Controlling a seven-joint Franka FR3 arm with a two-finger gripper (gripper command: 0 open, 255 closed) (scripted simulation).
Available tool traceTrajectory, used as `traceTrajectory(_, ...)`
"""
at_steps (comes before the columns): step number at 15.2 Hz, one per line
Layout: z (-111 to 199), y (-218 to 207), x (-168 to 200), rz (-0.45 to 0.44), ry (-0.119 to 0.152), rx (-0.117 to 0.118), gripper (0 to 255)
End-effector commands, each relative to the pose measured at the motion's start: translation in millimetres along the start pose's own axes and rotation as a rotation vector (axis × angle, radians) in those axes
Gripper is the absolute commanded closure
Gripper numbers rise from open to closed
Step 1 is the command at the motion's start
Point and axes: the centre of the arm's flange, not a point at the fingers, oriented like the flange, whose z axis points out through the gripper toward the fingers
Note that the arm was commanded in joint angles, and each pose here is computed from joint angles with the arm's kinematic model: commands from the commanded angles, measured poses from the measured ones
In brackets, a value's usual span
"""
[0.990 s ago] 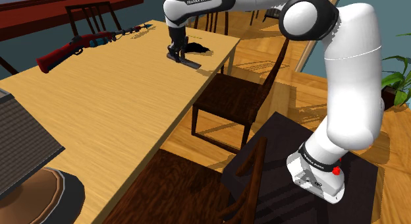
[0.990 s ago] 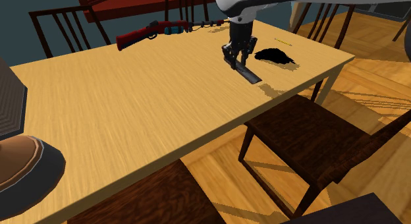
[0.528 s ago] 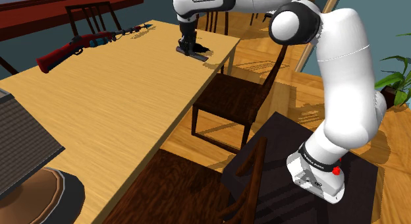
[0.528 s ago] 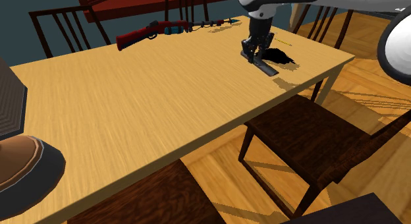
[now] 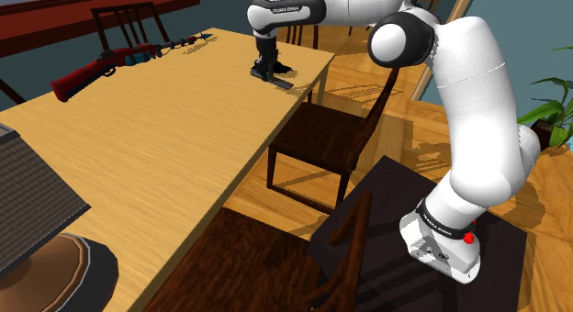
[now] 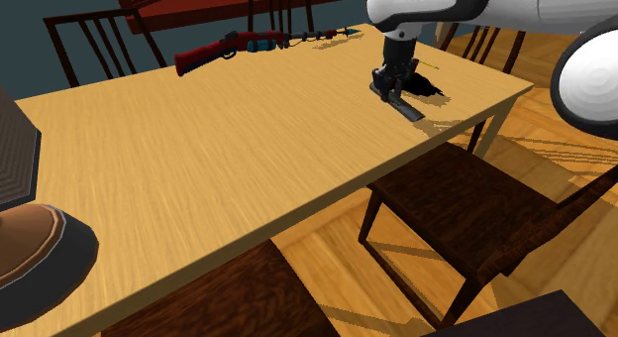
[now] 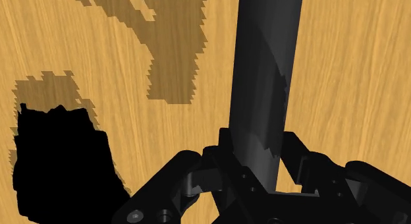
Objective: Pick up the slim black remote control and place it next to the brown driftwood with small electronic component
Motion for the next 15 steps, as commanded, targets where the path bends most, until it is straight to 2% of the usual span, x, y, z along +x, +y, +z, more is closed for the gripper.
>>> traceTrajectory(1,10,-1,0,0.000,0.001,0.000,255)
traceTrajectory(10,58,-5,-1,0.000,0.001,0.000,255)
traceTrajectory(15,61,-5,-1,0.000,0.001,0.000,255)
